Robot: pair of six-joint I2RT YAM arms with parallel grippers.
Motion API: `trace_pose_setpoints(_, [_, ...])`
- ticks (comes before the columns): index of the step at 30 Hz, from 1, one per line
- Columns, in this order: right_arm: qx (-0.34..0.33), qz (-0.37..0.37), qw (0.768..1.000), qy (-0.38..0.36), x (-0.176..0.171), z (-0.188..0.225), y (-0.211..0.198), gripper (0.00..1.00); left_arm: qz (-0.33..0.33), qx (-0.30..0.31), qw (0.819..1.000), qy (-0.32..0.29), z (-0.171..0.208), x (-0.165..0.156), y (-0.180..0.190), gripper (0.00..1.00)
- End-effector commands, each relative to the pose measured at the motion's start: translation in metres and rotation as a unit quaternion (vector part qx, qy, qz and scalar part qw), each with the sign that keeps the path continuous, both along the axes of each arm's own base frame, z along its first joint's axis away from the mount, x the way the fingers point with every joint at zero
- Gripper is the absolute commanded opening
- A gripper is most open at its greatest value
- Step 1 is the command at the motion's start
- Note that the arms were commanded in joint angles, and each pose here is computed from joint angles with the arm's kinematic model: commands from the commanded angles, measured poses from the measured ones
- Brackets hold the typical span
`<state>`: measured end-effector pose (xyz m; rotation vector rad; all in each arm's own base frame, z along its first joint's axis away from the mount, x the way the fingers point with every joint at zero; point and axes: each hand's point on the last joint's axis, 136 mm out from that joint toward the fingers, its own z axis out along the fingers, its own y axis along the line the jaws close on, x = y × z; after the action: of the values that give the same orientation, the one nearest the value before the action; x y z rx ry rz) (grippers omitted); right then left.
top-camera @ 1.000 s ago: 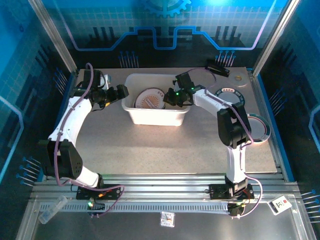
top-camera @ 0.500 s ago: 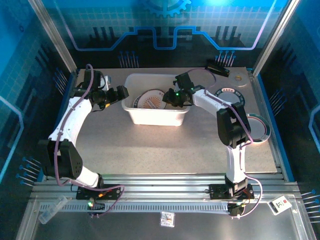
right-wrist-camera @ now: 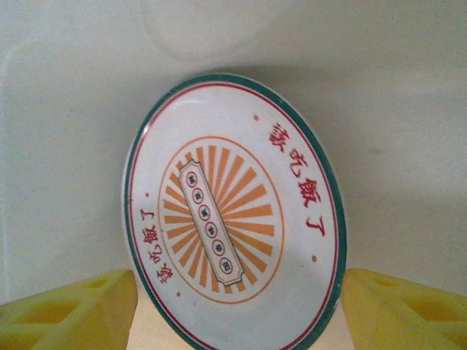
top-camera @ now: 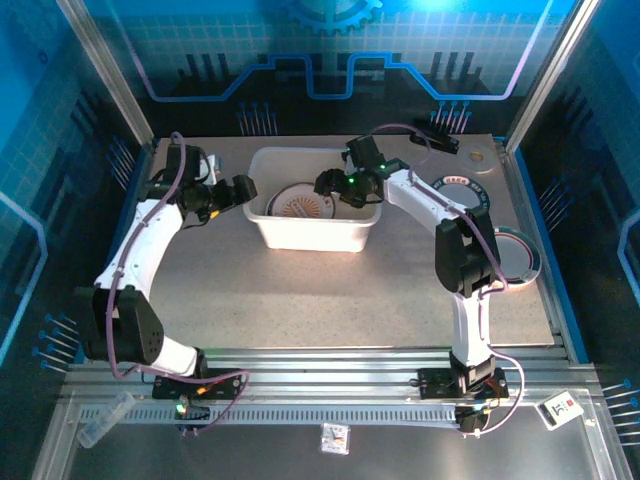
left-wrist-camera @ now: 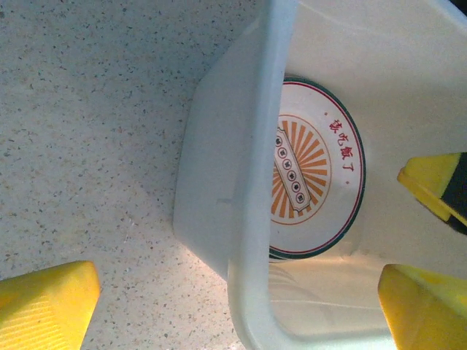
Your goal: Place the plates into the plastic bin on the countertop
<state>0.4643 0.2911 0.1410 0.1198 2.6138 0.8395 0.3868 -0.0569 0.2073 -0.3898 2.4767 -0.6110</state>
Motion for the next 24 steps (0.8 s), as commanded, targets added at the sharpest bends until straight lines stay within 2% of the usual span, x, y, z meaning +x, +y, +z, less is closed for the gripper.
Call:
trace_pose_setpoints(1, [-0.063,0.015,0.998,-0.017,-0.009,0.013,-0.007,0.78,-0.003,-0.009,1.0,-0.014,0.008,-0.006,0.0,0.99])
trace_pose_setpoints(8, [-0.107,-0.012,0.989,-0.097,-0.024,0.093,-0.041,0.84,-0.004,-0.018,1.0,-0.026,0.013,-0.006,-0.002,0.99])
trace_pose_setpoints(14, [-0.085,-0.085,0.987,-0.108,-0.051,0.132,-0.106,0.82,-0.007,-0.028,0.999,-0.032,0.017,-0.004,-0.005,0.99])
trace_pose_setpoints(17, [-0.083,-0.143,0.981,-0.101,-0.068,0.13,-0.154,0.8,-0.006,-0.034,0.999,-0.035,0.02,-0.004,-0.006,0.99])
trace_pose_setpoints(20, [-0.061,-0.227,0.97,-0.059,-0.09,0.108,-0.214,0.8,-0.006,-0.04,0.998,-0.037,0.022,-0.004,-0.008,0.99])
trace_pose_setpoints(24, [-0.002,-0.369,0.929,-0.009,-0.126,0.064,-0.298,0.77,-0.006,-0.042,0.998,-0.037,0.022,-0.005,-0.01,0.99])
